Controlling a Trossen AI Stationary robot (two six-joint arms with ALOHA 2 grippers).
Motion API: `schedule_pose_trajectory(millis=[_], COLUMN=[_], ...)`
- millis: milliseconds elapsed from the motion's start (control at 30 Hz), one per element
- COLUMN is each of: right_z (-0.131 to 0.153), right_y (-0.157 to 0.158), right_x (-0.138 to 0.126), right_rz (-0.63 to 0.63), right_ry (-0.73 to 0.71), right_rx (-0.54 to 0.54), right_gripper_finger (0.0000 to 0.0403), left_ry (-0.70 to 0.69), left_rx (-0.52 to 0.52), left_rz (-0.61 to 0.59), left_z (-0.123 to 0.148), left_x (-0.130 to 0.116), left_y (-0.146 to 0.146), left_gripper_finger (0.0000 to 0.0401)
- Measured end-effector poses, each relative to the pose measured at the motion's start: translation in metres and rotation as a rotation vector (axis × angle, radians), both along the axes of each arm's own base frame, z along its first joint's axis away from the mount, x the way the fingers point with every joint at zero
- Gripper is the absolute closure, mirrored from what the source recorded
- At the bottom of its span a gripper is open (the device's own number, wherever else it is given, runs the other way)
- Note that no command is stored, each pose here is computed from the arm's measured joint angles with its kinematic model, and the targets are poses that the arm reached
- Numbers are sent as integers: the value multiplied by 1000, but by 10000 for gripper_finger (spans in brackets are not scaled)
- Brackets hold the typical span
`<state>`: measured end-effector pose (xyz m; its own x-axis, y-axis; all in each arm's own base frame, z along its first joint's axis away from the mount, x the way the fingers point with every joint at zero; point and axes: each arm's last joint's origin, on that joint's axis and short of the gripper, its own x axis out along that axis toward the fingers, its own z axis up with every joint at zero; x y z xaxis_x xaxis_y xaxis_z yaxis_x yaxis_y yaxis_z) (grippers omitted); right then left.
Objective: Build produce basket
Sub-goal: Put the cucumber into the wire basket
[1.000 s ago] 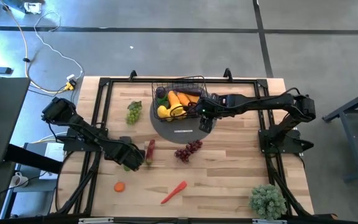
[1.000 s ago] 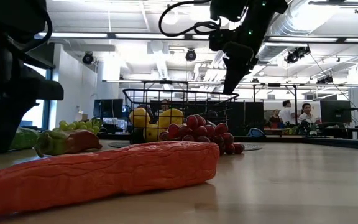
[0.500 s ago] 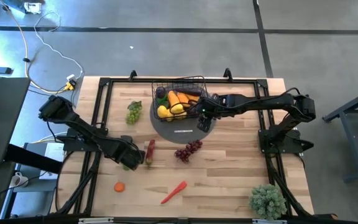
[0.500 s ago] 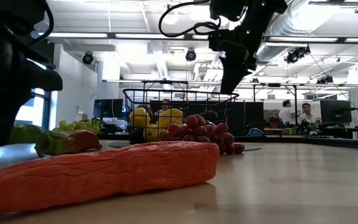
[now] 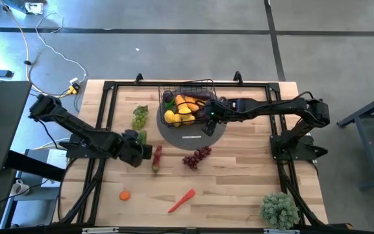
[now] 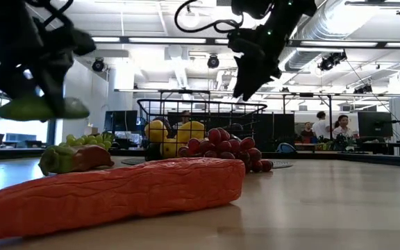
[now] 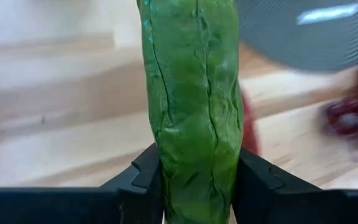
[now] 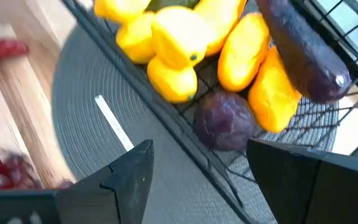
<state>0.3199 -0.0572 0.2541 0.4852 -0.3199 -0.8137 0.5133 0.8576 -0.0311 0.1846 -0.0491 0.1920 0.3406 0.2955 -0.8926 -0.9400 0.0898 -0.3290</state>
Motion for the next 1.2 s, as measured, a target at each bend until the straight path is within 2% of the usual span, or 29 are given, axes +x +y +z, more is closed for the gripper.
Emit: schedule_pose_trajectory(millis=[300, 633, 900, 1200], right_z=[6, 16, 24, 26], right_y=[-19, -45, -68, -84], right_x=[5, 8, 7, 2], right_rz=[-66, -137, -179, -221], right_ry=[-111, -251, -353, -368], right_rx=[-13, -47, -99, -108], right_gripper_finger=[164, 164, 164, 164], left_ry=[-131, -184, -220, -231], left_rx=[168, 367, 543, 740], left_rz=[-2, -26, -58, -138], left_z=[28, 55, 73, 91], left_x=[-12, -29, -28, -23], left_y=[26, 60, 87, 122], left_gripper_finger=[281, 281, 281, 281])
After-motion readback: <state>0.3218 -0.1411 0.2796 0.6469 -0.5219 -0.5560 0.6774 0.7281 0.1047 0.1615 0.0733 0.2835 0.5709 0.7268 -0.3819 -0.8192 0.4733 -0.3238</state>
